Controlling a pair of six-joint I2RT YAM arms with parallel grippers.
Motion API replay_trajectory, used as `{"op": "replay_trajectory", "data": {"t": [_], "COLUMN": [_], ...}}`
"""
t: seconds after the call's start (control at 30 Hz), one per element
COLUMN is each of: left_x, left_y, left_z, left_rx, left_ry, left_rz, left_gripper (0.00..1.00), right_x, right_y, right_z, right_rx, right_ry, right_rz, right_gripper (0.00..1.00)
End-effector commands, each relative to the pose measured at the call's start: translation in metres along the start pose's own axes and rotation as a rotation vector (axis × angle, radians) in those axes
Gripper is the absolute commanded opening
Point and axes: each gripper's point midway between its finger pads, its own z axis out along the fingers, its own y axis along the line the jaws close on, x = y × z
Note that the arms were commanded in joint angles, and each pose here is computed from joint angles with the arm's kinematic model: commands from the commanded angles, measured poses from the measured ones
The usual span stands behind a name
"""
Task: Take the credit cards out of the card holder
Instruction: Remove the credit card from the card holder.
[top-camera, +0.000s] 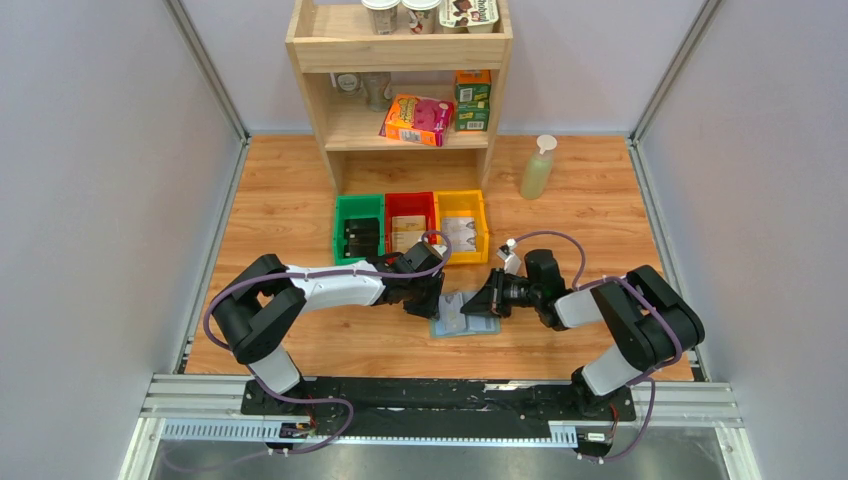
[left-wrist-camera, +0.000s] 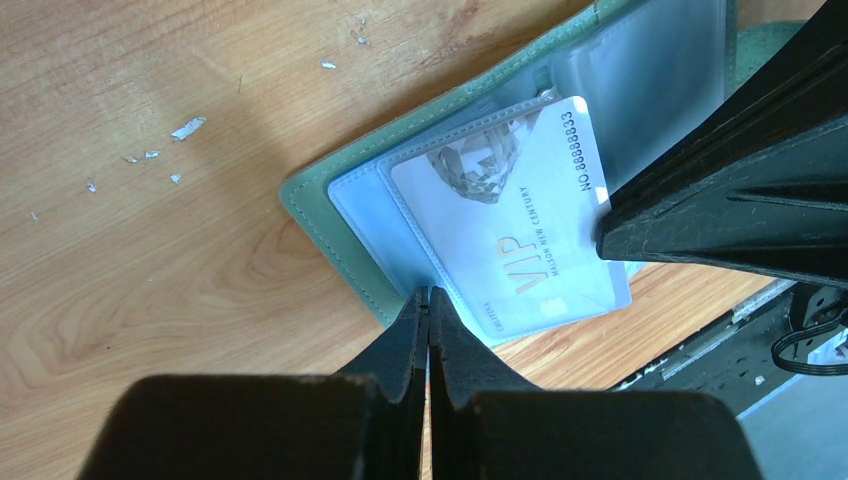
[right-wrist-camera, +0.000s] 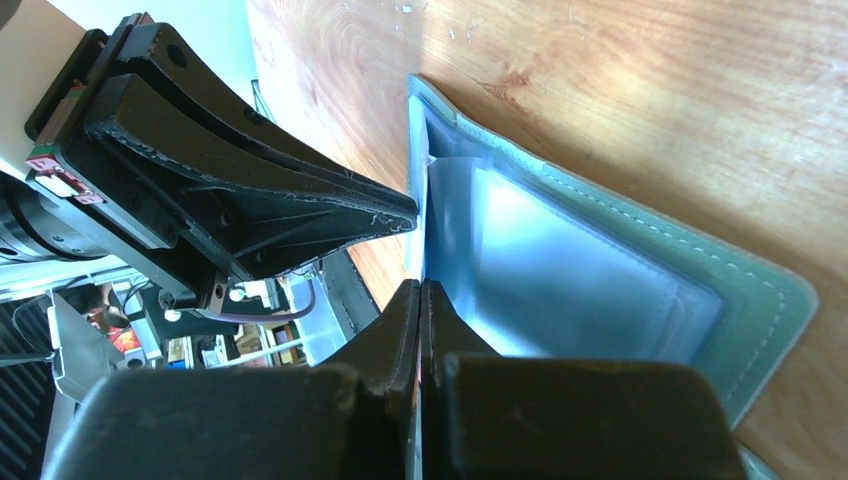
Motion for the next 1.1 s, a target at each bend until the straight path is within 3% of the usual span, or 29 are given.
{"op": "replay_trajectory", "data": {"t": [0.0, 0.43, 0.8, 0.93, 1.07], "left_x": [0.018, 0.015, 0.003, -0.003, -0.015], "left_y": [0.03, 0.024, 0.019, 0.012, 0.004], "left_z": [0.005, 0.004, -0.005, -0.011, -0.023], "left_rx": [-0.118, -0.089, -0.064, -0.036, 0.009], "left_ry": [0.059, 0.044, -0.037, -0.075, -0.151], "left_rz": [0.028, 0.022, -0.003, -0.019, -0.04], "left_gripper": [0.0, 0.0, 0.01, 0.03, 0.18], "right_x": [-0.005, -0.01, -0.021, -0.027, -0.029], "right_y": [0.01, -0.017, -0.026, -0.02, -0.015], "right_z": [-0.005, -0.029, -0.055, -0.067, -0.079], "right_rx": [-0.05, 0.011, 0.116, 0.172, 0.208], "right_ry": [-0.018, -0.045, -0.154, -0.205, -0.252], "right_rz": [-0.051, -0.012, 0.004, -0.031, -0.036], "right_gripper": [0.0, 0.0, 0.0, 0.0, 0.0]}}
